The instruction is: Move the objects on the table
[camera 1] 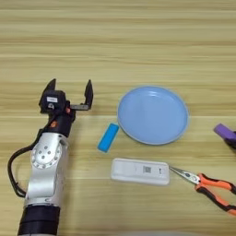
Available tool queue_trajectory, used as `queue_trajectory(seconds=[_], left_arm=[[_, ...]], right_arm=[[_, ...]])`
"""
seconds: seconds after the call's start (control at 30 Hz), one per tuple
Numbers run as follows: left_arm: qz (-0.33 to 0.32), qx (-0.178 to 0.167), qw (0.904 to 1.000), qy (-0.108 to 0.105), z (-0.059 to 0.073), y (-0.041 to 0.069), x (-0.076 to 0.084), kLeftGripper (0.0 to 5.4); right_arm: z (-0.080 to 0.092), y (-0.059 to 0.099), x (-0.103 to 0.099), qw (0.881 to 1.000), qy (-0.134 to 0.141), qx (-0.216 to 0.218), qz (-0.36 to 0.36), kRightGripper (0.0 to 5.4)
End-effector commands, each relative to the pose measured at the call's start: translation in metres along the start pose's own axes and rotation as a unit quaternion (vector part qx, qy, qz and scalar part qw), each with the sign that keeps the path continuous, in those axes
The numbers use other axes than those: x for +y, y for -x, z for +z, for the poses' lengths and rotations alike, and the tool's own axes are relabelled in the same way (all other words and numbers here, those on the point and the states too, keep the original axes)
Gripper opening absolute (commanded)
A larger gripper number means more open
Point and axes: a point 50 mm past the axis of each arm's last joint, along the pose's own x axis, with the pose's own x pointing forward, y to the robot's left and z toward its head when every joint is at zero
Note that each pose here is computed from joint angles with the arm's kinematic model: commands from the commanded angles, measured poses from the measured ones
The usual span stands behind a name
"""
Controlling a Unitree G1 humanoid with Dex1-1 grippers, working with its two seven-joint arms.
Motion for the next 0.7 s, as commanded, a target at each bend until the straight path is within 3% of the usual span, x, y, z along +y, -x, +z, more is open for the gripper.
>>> queue_trajectory(seconds=[0.03, 0.07, 0.37, 0.6, 0.7], left_arm=[[-0.008, -0.005, 0.9999, -0.005, 0.002, -0.004, -0.001, 5.40], [-0.009, -0.005, 0.9999, -0.005, 0.002, -0.004, -0.001, 5.40], [-0.011, -0.003, 0.9999, -0.006, 0.001, -0.003, -0.002, 5.40], [-0.020, 0.001, 0.9998, -0.008, 0.001, -0.001, -0.001, 5.40], [-0.027, 0.004, 0.9996, -0.010, 0.000, 0.000, -0.001, 5.40]], right_arm=[[0.000, 0.000, -0.001, 1.000, 0.011, 0.006, 0.010, 1.41], [-0.002, 0.000, 0.000, 1.000, 0.014, 0.009, 0.014, 1.70], [0.002, 0.000, 0.000, 1.000, 0.019, -0.005, 0.018, 2.63], [0.031, 0.003, 0.002, 0.996, 0.026, -0.084, 0.009, 3.45], [0.049, 0.003, 0.000, 0.989, 0.029, -0.142, -0.011, 3.74]])
